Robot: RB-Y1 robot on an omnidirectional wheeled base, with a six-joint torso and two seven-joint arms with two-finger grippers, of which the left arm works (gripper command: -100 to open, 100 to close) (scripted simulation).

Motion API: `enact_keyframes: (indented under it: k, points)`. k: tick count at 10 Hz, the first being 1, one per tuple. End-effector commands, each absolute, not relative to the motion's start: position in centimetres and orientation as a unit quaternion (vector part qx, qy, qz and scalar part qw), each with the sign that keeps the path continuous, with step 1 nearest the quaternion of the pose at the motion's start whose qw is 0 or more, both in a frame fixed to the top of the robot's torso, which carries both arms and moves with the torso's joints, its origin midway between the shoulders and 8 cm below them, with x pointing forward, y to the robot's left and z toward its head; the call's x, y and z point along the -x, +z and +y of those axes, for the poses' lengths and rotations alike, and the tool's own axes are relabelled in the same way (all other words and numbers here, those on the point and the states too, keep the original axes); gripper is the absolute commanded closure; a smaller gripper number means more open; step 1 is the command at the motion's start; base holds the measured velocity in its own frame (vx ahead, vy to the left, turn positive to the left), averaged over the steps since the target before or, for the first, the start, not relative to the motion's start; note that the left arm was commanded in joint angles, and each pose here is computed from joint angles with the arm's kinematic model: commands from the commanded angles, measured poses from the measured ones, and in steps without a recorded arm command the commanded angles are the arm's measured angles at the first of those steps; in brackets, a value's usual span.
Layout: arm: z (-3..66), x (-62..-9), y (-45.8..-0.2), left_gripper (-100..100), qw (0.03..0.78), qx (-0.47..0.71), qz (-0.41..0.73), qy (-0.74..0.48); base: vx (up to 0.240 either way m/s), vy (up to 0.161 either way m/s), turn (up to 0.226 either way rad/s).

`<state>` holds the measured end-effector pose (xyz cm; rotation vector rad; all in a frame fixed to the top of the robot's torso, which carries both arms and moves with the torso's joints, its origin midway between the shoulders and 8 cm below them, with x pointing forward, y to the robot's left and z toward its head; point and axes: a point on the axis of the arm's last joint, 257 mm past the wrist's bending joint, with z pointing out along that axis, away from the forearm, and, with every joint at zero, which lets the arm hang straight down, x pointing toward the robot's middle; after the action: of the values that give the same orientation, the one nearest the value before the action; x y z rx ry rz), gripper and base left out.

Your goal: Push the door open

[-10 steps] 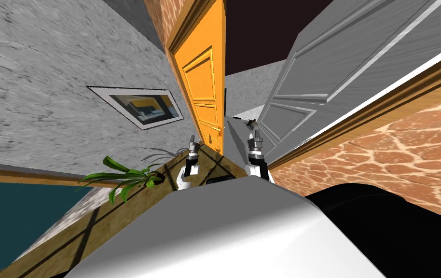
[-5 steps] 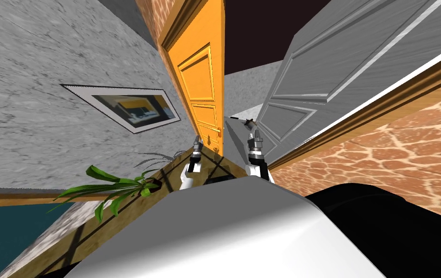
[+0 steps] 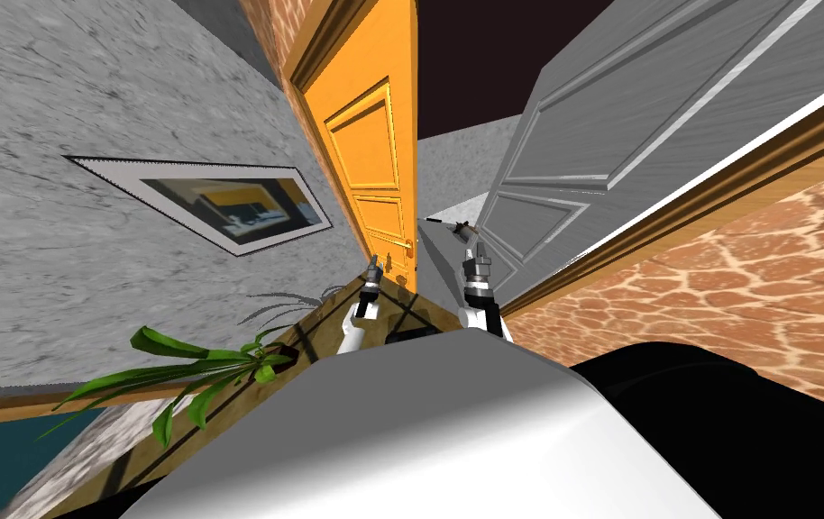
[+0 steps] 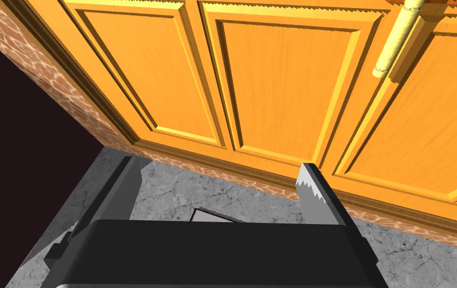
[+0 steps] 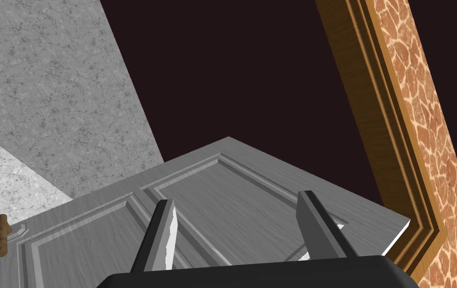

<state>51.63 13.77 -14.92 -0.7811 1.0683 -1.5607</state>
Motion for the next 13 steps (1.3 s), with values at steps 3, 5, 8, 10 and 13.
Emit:
enact_keyframes:
  k: [3, 5, 8, 10, 13]
  points:
    - [12.2, -53.3, -17.2, -100, 0.501, 0.336, 0.47, -0.644, 0.08, 0.087, -0.119]
    - [11.4, -54.1, -18.5, -100, 0.491, 0.341, 0.484, -0.64, 0.065, 0.096, -0.108]
    - [10.1, -55.1, -20.4, -100, 0.475, 0.348, 0.502, -0.633, 0.067, 0.087, -0.111]
    - [9.2, -55.6, -21.5, -100, 0.465, 0.352, 0.514, -0.629, 0.08, 0.083, -0.094]
    - [7.5, -56.5, -23.6, -100, 0.445, 0.36, 0.536, -0.621, 0.073, 0.09, -0.12]
